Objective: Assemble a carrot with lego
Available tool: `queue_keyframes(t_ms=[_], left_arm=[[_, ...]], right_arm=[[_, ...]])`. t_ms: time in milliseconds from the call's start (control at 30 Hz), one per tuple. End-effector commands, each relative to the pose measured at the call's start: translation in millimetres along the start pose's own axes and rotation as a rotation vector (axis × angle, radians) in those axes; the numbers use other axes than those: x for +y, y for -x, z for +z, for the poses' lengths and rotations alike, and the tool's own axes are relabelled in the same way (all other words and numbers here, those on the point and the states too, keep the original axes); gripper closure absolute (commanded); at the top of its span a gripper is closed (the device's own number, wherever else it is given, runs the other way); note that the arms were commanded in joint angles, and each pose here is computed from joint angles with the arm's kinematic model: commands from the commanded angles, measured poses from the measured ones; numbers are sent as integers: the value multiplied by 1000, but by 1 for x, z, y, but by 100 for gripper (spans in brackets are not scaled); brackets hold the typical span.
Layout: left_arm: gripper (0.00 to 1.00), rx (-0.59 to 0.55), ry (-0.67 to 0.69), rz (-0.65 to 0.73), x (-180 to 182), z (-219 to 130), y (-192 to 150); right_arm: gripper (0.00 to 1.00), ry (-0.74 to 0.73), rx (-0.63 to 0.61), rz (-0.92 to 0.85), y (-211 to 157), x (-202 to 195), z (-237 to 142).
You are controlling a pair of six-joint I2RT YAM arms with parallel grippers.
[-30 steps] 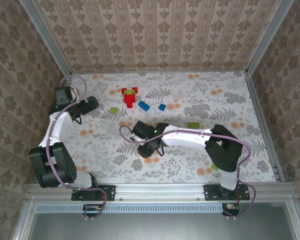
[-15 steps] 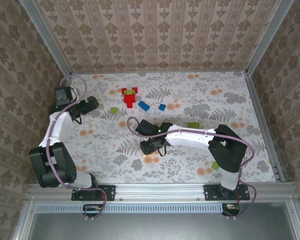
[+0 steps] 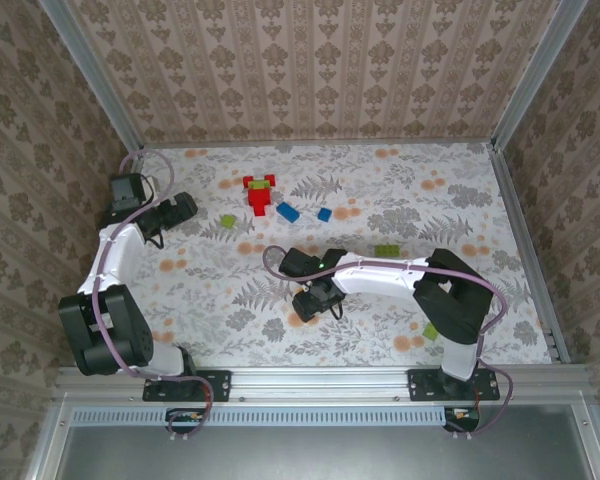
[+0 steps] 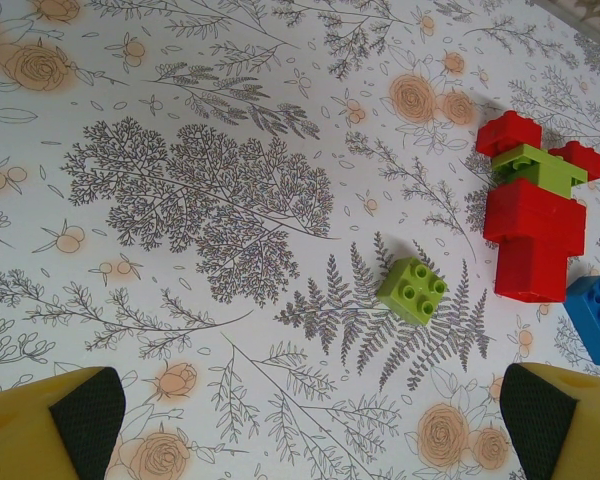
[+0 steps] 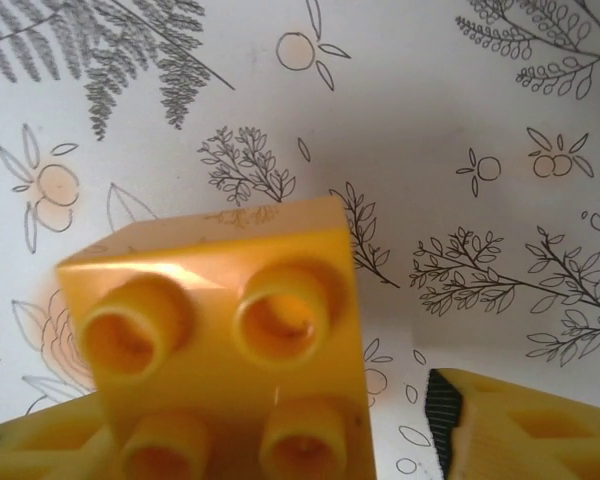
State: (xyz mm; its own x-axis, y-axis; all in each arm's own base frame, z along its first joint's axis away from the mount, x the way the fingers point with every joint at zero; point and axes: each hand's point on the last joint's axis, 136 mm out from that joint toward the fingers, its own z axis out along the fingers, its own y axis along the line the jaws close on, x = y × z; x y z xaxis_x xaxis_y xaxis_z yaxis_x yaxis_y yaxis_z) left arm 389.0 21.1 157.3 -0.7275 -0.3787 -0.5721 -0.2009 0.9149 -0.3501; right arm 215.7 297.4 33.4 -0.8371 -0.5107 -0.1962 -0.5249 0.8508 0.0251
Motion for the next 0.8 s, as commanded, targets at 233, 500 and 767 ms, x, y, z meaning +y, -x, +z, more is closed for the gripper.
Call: queue_keyframes(t_ms=[233, 500, 767], left_arm=[[0, -15, -24, 35, -10, -5, 9], [0, -16, -36, 31, -12, -5, 8], [0, -24, -45, 32, -14, -9, 9]], right_arm=[[23, 31, -174, -40, 37, -1, -84], [22, -33, -228, -122, 117, -31, -110], [22, 7, -220, -150, 226, -79, -76]])
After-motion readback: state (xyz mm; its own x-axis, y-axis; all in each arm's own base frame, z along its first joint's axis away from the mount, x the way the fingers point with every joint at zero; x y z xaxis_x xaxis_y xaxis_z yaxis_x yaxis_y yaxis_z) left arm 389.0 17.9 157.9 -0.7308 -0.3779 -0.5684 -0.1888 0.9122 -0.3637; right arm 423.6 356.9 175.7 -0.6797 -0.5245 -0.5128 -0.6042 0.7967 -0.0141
